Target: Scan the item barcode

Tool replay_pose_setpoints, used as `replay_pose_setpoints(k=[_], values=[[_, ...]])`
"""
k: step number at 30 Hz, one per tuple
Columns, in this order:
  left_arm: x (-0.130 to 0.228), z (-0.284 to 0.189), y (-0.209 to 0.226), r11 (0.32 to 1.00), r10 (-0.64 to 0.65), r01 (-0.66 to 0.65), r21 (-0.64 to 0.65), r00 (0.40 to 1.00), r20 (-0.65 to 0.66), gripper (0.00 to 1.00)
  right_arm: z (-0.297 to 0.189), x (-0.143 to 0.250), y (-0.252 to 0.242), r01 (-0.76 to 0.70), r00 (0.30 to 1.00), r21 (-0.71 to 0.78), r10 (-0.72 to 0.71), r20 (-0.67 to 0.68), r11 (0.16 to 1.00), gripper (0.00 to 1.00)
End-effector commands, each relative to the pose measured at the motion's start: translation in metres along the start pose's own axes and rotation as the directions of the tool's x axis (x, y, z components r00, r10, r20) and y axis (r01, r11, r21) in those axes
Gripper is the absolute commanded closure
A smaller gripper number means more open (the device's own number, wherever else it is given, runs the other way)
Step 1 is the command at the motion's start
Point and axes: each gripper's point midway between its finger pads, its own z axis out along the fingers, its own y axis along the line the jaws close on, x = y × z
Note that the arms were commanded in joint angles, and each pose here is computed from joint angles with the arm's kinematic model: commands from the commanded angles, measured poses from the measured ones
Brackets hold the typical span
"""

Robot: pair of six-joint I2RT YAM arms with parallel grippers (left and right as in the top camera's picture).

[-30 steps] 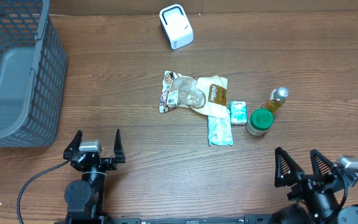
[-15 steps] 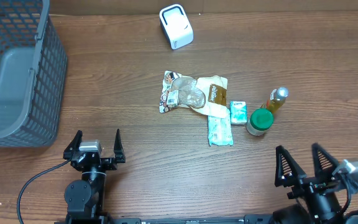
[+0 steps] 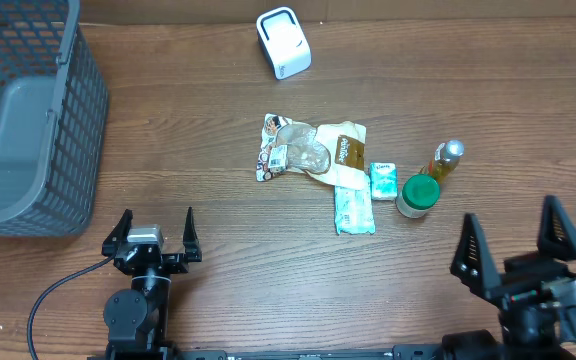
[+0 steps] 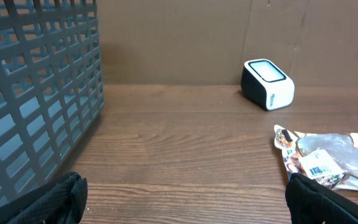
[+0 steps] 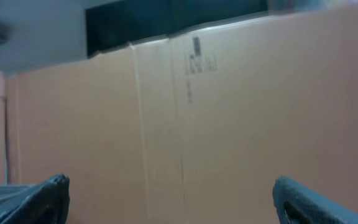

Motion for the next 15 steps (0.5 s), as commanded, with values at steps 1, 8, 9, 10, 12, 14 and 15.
replay_pose_setpoints(k=[1,8,9,10,12,14,15], values=[[-0.001,-0.001,0.001,1.0,0.015,-0.015,0.0,1.0,0.009,0.0,0.001,0.02,0.01,0.109,0.993,-0.086,-0.106,0.042,0.99,0.0],[-0.001,-0.001,0.001,1.0,0.015,-0.015,0.0,1.0,0.009,0.0,0.001,0.04,0.004,0.143,0.987,-0.077,-0.137,0.086,0.987,0.0],[-0.001,-0.001,0.001,1.0,0.015,-0.015,0.0,1.0,0.009,0.0,0.0,0.045,0.002,0.143,0.987,-0.074,-0.137,0.081,0.987,0.0],[-0.001,-0.001,0.001,1.0,0.015,-0.015,0.0,1.0,0.009,0.0,0.0,0.05,0.001,0.143,0.988,-0.072,-0.138,0.072,0.987,0.0],[-0.001,-0.001,0.001,1.0,0.015,-0.015,0.0,1.0,0.009,0.0,0.0,0.063,-0.002,0.139,0.99,-0.069,-0.136,0.047,0.988,0.0],[-0.001,-0.001,0.0,1.0,0.015,-0.015,0.0,1.0,0.01,0.0,-0.001,0.075,-0.004,0.134,0.991,-0.067,-0.133,0.024,0.989,0.0],[-0.001,-0.001,0.001,1.0,0.015,-0.015,0.0,1.0,0.009,0.0,-0.001,0.082,-0.005,0.132,0.991,-0.067,-0.131,0.009,0.989,0.0]])
